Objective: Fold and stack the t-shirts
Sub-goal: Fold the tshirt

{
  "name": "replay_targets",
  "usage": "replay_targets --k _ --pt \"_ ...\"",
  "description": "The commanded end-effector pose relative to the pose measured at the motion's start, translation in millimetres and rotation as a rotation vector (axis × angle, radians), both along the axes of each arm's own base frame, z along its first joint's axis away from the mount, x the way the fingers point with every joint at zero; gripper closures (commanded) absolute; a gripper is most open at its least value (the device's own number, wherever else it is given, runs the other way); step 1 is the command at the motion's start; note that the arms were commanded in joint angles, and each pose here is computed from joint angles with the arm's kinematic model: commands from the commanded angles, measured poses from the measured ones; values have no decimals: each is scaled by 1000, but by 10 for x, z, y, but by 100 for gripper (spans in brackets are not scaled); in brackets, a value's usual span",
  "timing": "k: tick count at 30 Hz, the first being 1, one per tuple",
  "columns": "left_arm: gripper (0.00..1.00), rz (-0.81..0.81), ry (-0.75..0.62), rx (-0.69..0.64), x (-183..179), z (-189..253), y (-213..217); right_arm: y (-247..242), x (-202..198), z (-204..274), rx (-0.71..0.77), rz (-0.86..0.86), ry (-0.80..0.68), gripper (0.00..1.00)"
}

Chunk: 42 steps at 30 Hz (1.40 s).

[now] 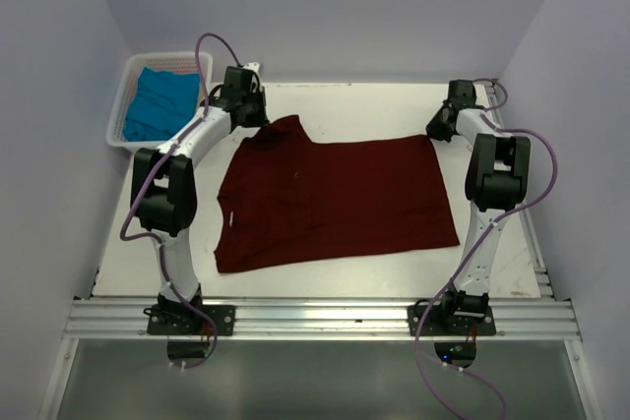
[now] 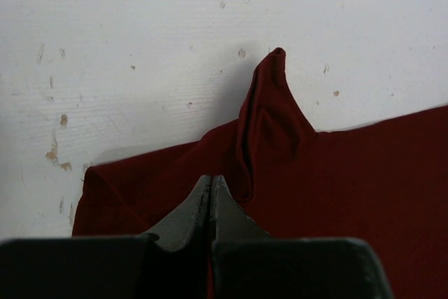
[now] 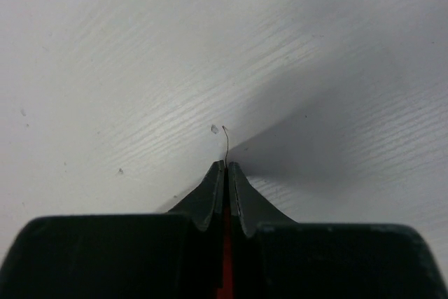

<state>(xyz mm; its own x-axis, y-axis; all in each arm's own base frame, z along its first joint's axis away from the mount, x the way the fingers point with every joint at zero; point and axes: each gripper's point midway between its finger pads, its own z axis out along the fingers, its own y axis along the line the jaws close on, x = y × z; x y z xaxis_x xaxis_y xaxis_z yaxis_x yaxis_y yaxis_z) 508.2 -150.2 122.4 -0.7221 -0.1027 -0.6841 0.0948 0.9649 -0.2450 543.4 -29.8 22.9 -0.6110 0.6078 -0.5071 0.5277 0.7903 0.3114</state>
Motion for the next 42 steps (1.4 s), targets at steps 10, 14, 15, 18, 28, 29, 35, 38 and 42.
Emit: replay_targets --k 10,14,15,18,28,29,35,38,42 --pt "100 28 -104 18 43 507 85 -53 31 446 -59 13 -76 100" --pt "100 37 -103 35 -31 623 136 -75 -4 581 -80 19 -96 100" --pt "100 56 -88 57 -69 582 195 -79 -9 644 -84 20 -108 100" --pt "100 67 -57 79 -210 514 261 -92 -71 705 -96 18 -114 100" --pt "100 60 41 99 -706 319 325 -103 -353 676 -112 13 -87 100" --pt "100 61 44 104 -777 318 344 -100 -395 652 -112 15 -78 100" --pt "100 32 90 88 -1151 304 231 -107 -638 591 -123 15 -26 100" --pt "100 12 100 83 -1330 337 137 -95 -758 622 -125 16 -15 100" --pt "100 1 111 74 -1508 386 98 -72 -931 712 -121 14 -11 100"
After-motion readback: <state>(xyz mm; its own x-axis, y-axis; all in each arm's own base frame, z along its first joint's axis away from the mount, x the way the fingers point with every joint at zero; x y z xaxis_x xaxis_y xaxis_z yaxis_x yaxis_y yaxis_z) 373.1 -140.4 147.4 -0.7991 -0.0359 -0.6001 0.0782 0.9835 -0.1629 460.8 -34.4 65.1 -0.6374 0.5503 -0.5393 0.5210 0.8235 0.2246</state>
